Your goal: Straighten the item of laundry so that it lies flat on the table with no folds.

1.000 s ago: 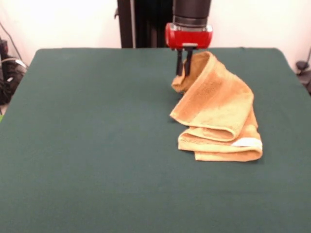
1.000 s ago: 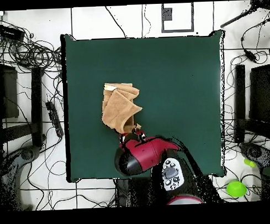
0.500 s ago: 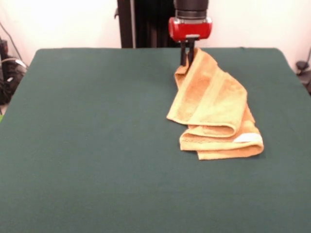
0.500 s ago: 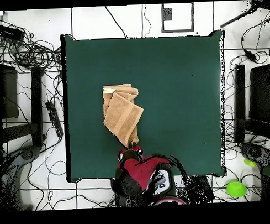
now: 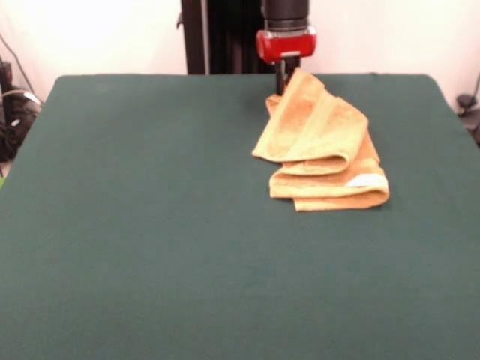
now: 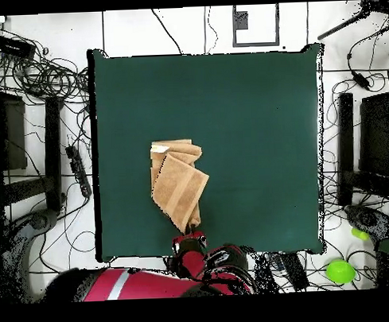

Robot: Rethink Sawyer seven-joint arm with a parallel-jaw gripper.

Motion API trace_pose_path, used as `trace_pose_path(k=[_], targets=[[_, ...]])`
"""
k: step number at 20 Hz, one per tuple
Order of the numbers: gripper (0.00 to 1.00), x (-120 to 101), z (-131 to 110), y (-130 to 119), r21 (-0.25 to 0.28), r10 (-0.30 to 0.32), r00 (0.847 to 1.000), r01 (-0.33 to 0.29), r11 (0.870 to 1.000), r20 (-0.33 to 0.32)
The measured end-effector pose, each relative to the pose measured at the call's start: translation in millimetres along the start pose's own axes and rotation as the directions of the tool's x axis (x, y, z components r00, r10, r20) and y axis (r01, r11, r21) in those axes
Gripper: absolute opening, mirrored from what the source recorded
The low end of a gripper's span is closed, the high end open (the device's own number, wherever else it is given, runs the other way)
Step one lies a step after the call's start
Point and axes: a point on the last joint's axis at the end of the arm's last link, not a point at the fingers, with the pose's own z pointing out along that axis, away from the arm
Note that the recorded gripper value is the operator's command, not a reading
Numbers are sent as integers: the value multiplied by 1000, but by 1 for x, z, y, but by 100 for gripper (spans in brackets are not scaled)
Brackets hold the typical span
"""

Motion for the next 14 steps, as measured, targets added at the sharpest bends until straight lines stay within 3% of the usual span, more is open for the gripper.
trace_pose_path(k=[9,10,14], targets=[[0,30,-8,-6,-8,-14,1000,15,1000,8],[100,42,-12,-12,1,-11,1000,11,1000,-5],[100,50,-15,-14,9,-5,1000,5,1000,-23]])
